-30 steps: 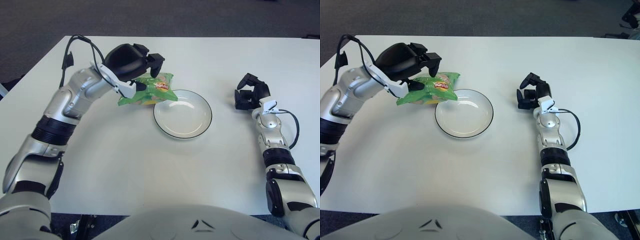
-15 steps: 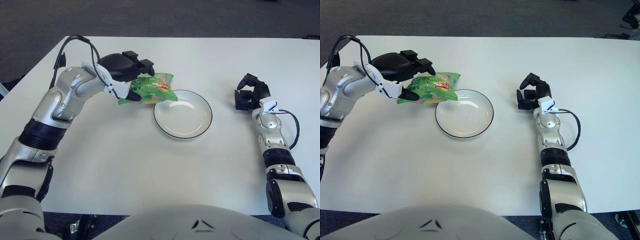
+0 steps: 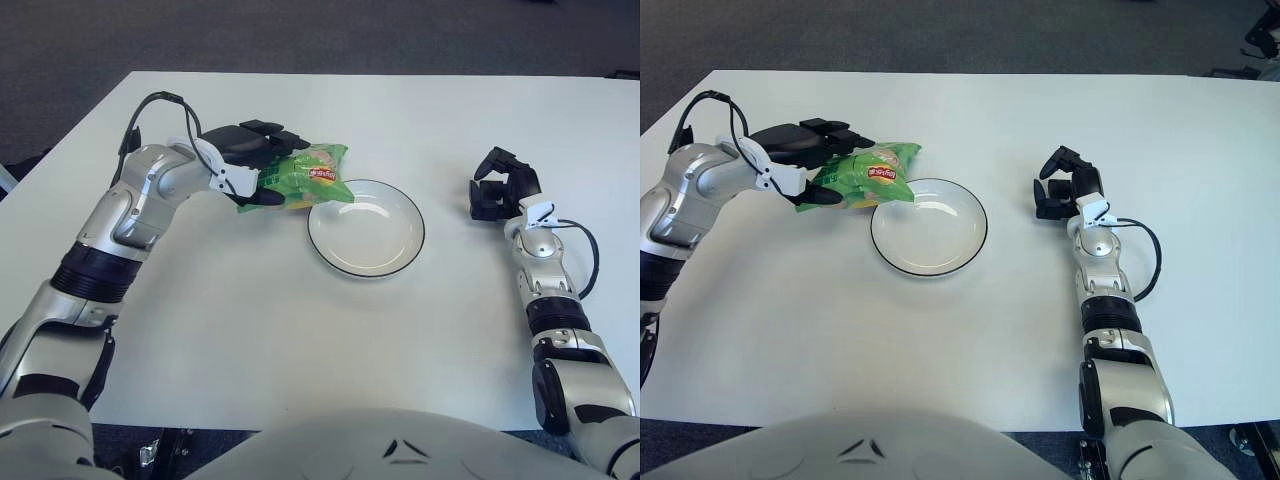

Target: Put the snack into the plate.

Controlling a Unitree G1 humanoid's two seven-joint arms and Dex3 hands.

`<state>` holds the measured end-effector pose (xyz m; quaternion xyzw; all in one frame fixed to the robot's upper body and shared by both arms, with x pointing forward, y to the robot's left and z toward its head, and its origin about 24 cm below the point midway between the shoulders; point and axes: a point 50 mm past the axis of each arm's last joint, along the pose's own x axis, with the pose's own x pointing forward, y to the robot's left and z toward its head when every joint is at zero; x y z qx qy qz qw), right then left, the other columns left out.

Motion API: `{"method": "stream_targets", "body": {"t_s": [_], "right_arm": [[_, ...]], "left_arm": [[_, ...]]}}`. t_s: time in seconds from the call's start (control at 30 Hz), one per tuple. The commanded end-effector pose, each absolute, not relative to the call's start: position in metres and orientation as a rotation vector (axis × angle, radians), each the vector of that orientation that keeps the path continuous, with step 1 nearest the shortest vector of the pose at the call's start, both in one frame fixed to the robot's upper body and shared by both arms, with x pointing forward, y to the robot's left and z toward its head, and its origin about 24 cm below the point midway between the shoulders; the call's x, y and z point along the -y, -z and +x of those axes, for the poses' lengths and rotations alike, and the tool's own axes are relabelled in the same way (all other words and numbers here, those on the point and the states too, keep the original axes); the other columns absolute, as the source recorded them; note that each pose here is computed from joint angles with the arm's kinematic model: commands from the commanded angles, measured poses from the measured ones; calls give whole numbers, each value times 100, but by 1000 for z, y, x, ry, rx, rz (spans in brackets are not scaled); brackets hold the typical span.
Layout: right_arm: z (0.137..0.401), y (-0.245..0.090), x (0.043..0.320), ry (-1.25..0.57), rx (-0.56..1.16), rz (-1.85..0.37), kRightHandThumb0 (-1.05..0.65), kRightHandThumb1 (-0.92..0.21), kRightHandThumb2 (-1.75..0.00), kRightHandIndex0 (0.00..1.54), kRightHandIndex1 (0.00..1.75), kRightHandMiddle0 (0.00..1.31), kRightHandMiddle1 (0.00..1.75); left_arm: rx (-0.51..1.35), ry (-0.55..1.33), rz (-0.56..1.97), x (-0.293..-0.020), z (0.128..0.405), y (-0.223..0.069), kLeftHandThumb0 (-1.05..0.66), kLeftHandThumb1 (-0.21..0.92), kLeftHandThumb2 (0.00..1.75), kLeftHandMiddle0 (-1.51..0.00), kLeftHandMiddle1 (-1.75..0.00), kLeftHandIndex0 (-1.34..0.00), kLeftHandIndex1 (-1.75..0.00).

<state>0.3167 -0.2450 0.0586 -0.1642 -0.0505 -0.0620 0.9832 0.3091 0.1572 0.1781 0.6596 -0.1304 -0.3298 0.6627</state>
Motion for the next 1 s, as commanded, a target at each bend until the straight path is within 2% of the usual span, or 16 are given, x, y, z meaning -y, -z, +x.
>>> {"method": "stream_targets", "body": {"t_s": [0.0,0.57,0.97], "right_arm": [[299,-20,242,102,-53,-312,-52,-22,-144,132,175,70,175],[297,-21,241,91,-35,-325,-52,-22,-144,132,175,70,175],[295,-22,240,81,-26,-335,-52,-22,-144,131,175,70,175]], "left_arm": [[279,754,1479,-157,310,-171,-105,92,69,0,0,0,-14],[406,698,1382,-150,320,-150,-105,92,51,0,0,0,-1],[376,662,1284,-125,328,-97,-105,92,38,0,0,0,0]]}}
